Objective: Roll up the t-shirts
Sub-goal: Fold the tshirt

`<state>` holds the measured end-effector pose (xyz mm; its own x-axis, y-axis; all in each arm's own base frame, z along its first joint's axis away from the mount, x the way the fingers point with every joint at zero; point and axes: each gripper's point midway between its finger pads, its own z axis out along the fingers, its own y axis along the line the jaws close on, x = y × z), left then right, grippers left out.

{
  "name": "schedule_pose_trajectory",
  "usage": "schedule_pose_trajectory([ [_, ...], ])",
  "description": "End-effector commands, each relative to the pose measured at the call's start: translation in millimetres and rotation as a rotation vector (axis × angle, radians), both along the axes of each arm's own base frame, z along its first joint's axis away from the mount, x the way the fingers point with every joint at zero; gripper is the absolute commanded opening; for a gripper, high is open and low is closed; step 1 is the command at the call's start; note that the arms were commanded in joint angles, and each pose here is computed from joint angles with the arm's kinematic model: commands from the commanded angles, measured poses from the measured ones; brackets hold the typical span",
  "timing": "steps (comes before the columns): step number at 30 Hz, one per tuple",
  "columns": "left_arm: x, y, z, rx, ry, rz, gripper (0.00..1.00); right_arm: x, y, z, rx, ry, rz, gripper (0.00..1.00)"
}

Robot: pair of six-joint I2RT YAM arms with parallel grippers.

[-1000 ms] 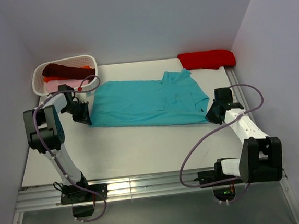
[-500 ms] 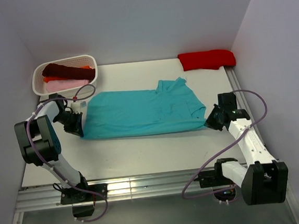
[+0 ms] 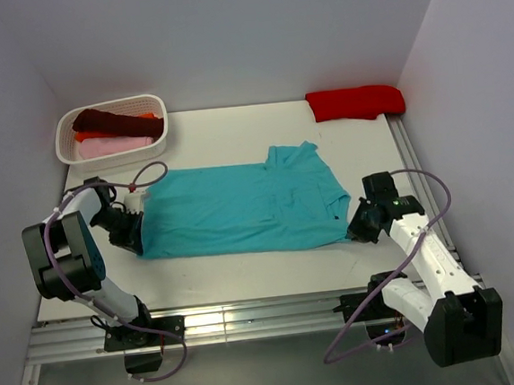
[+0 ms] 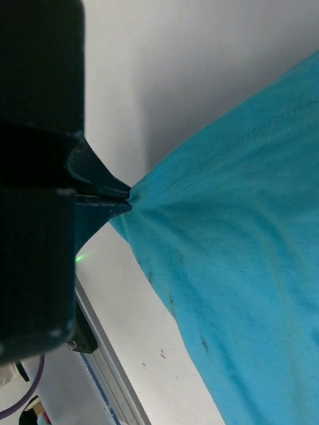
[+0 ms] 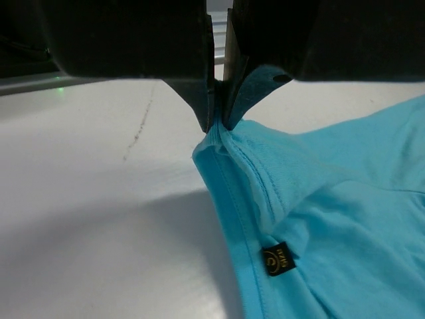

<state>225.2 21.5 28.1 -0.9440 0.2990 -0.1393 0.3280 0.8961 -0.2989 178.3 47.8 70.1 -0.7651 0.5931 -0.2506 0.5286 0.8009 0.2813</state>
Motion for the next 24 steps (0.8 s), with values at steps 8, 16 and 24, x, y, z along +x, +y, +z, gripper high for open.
schedule_pose_trajectory([
  [8, -24, 7, -2, 0.01, 0.002, -0.041, 0.0, -40, -3, -2, -0.046, 0.101, -0.01, 0.0],
  [16, -24, 9, 2, -0.006, -0.004, -0.042, 0.15, -38, -7, -2, -0.066, 0.102, -0.028, 0.14],
  [24, -4, 14, 30, -0.004, -0.077, -0.049, 0.56, -33, 0, -1, -0.014, 0.073, -0.05, 0.63],
])
